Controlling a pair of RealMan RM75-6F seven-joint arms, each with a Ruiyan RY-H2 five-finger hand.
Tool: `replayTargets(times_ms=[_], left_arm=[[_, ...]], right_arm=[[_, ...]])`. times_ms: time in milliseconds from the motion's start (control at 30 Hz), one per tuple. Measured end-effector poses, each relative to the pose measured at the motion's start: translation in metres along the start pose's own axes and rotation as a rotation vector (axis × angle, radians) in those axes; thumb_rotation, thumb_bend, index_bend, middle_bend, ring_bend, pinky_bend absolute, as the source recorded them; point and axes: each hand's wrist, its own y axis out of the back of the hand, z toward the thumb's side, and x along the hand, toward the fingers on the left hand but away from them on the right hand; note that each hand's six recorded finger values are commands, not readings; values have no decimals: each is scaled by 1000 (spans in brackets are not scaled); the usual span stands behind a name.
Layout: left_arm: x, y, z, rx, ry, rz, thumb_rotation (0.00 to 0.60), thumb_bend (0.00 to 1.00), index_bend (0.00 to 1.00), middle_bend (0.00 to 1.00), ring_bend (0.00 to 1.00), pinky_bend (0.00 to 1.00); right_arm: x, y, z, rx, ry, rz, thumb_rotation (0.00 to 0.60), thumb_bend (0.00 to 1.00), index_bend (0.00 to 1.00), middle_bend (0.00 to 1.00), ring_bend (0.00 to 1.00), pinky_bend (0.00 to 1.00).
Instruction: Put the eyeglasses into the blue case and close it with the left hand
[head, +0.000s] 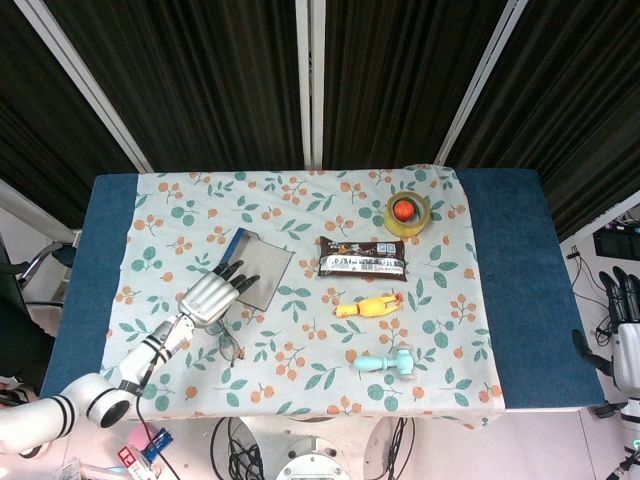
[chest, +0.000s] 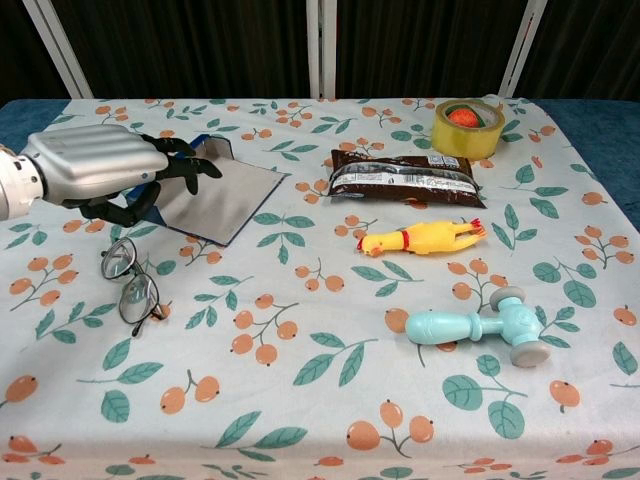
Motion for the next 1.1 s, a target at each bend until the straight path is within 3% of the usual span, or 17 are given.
replayTargets(times_ms=[167,667,1000,1100], left_arm=[[-9,-9,-22,82,86,-42,600,920,84,281,42,178],[-32,-25,-87,141,271,-149,600,937,84,322,43,178],[-27,-26,-109,86,354,-113,600,927,73,247,43,179],[-29,-23,-105,52,348,-96,600,855,72,199,43,180]], right_arm=[[-1,-2,1,1,3,7,600,210,0,0,0,0],[-1,-3,5,11,7,8,600,214,0,0,0,0],[-1,-3,9,18,10,7,600,214,0,0,0,0],[-1,-2,8,19,8,9,600,214,0,0,0,0]])
